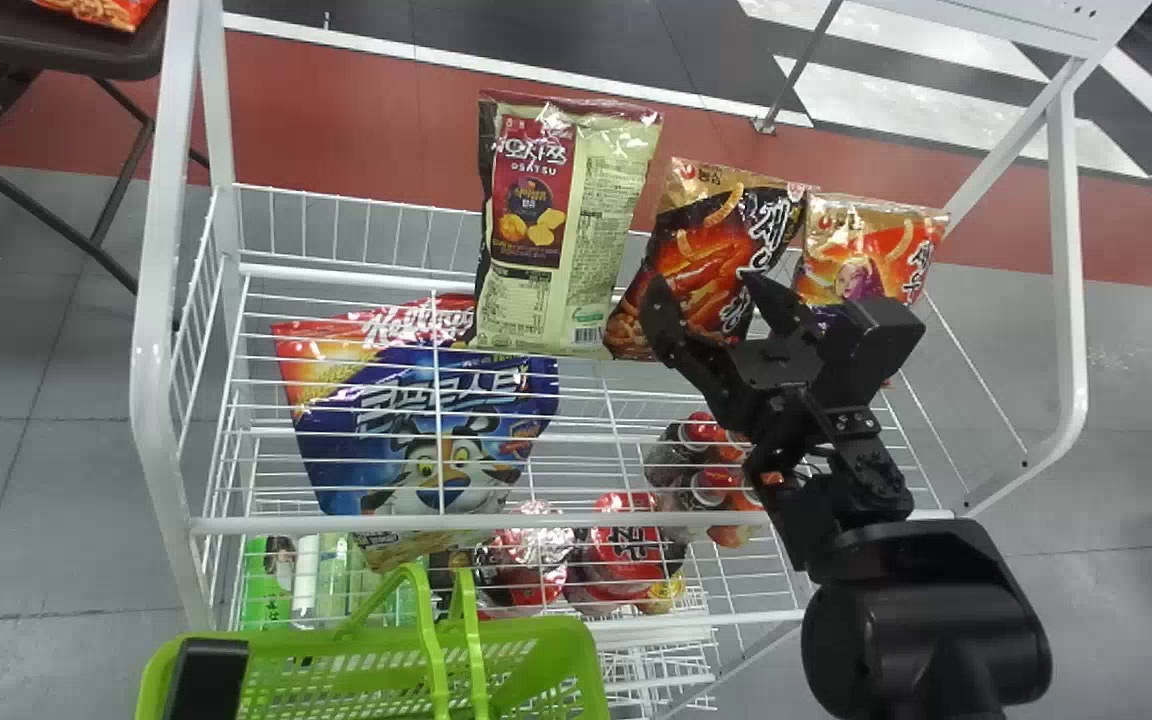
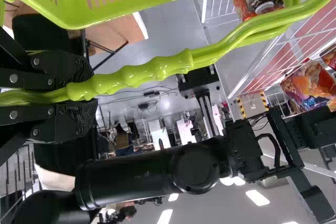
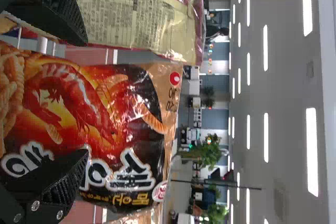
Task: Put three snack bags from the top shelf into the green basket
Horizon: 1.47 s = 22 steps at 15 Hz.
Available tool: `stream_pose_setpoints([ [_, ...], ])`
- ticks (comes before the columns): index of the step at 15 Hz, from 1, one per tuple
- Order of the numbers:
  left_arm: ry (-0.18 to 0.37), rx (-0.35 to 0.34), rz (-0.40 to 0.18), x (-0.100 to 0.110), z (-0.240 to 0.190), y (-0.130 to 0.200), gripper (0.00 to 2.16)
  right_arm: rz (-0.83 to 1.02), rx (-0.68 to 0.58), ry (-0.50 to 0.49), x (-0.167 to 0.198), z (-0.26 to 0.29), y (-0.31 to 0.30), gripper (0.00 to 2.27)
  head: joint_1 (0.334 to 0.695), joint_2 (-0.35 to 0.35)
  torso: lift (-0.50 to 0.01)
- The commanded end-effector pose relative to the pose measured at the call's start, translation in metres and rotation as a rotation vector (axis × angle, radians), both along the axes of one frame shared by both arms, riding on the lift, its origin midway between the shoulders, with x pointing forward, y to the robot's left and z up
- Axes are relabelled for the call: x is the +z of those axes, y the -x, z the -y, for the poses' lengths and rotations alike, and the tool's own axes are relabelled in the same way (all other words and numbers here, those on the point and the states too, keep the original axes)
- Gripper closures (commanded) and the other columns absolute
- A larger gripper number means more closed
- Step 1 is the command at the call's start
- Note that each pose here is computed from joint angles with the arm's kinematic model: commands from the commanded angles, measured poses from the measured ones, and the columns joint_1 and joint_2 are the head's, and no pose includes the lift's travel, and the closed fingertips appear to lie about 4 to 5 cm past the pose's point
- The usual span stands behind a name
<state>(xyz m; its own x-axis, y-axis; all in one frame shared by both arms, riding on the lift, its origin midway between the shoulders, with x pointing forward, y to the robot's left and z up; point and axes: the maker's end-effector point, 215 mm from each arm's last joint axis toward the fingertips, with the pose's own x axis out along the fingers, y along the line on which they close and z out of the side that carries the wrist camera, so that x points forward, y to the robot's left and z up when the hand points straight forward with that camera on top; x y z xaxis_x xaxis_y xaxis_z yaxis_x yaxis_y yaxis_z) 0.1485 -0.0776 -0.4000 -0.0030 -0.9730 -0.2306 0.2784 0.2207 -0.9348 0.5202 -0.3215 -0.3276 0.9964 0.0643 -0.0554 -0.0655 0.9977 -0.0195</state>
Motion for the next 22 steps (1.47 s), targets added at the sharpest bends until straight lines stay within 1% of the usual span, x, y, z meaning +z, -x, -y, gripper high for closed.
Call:
stream_pose_setpoints([
  [1,0.004,-0.004,0.002,0.002,0.003,0.001,2.14,-0.018,-0.017,0.001,-0.01,0.01,-0.005,0.09,0.695,-0.35,-0.05],
  [2,0.003,-0.005,0.0,0.002,0.003,0.002,2.14,-0.034,-0.023,0.003,-0.016,0.014,-0.009,0.09,0.695,-0.35,-0.05],
  [3,0.003,-0.005,0.0,0.002,0.003,0.002,2.14,-0.047,-0.024,-0.002,-0.022,0.016,-0.012,0.14,0.695,-0.35,-0.05],
  [4,0.003,-0.005,-0.002,0.002,0.003,0.002,2.14,-0.052,-0.013,-0.013,-0.023,0.017,-0.014,0.53,0.695,-0.35,-0.05],
  [5,0.003,-0.005,-0.003,0.001,0.003,0.003,2.14,-0.053,0.011,-0.02,-0.023,0.012,-0.014,1.31,0.695,-0.35,-0.05],
  [6,0.001,-0.005,-0.005,0.0,0.002,0.003,2.14,-0.062,0.024,-0.023,-0.024,0.009,-0.014,1.83,0.695,-0.35,-0.05],
  [7,0.0,-0.005,-0.004,0.0,0.002,0.003,2.14,-0.073,0.044,-0.028,-0.025,0.005,-0.012,2.03,0.695,-0.35,-0.05],
  [9,-0.002,-0.004,-0.004,0.0,0.002,0.003,2.14,-0.057,0.054,-0.028,-0.016,0.003,-0.007,2.05,0.695,-0.35,-0.05],
  [11,-0.002,-0.004,-0.003,0.0,0.002,0.003,2.14,-0.04,0.069,-0.024,-0.007,-0.002,-0.002,2.11,0.695,-0.35,-0.05],
  [16,0.001,-0.003,0.0,0.001,0.002,0.002,2.14,-0.045,0.068,-0.004,-0.005,-0.006,0.022,2.11,0.695,-0.35,-0.05],
  [20,0.007,-0.006,-0.002,0.002,0.003,0.003,2.14,-0.053,0.041,0.003,-0.009,0.004,0.029,2.11,0.695,-0.35,-0.05],
  [22,0.008,-0.007,-0.005,0.002,0.004,0.005,2.14,-0.041,0.034,0.009,-0.003,0.009,0.034,2.11,0.695,-0.35,-0.05],
])
